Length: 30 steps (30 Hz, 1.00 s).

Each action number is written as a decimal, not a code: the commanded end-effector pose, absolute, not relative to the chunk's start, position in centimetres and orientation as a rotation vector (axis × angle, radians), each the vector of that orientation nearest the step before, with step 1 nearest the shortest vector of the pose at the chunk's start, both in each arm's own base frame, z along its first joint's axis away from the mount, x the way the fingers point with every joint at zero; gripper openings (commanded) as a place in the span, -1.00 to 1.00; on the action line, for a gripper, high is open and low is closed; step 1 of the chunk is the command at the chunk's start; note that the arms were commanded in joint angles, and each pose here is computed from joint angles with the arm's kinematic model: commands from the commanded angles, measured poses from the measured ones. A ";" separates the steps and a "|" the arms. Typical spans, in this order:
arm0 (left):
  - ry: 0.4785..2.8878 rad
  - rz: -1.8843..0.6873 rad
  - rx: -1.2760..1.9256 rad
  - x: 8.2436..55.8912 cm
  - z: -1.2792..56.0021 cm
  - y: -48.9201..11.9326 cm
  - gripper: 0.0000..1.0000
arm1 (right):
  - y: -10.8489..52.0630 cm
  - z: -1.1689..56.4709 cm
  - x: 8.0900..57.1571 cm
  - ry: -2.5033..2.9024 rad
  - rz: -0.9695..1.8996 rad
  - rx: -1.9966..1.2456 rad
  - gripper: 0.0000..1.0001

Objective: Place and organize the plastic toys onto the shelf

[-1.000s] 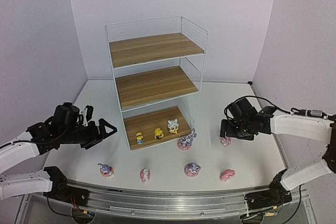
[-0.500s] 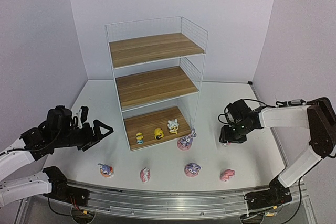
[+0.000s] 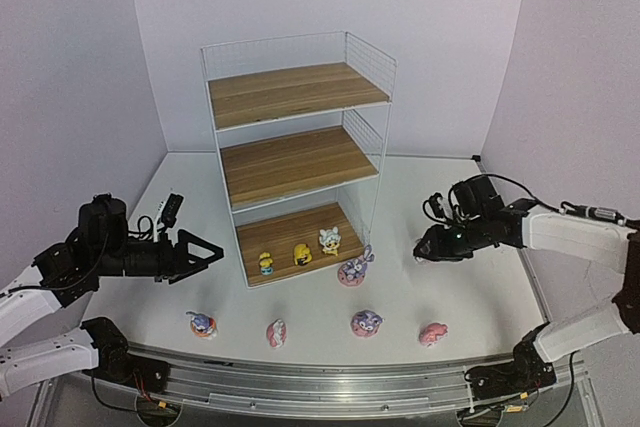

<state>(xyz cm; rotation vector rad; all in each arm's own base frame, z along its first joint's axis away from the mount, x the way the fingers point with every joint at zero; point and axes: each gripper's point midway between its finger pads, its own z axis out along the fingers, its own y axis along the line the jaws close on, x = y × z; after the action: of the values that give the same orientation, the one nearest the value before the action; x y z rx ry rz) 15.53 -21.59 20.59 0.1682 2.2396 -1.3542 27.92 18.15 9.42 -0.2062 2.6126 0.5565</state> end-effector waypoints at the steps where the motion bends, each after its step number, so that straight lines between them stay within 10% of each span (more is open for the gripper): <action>1: 2.054 -1.611 0.485 12.6 25.4 -24.1 0.99 | 24.0 16.7 22.4 2.372 1.091 -0.633 -0.87; 12: 2.053 -1.712 0.822 8.9 23.8 -32.5 0.99 | 34.9 23.7 10.5 1.857 1.504 -1.473 -0.97; 30: 1.529 -2.121 1.264 0.4 28.8 -38.0 0.84 | 38.9 27.7 3.3 1.336 1.692 -1.851 -0.99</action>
<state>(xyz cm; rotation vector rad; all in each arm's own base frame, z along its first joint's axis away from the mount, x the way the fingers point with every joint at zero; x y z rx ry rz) 2.64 -37.84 24.78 1.1348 1.7973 -2.0057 3.52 38.33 25.96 -1.8186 1.4887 1.6894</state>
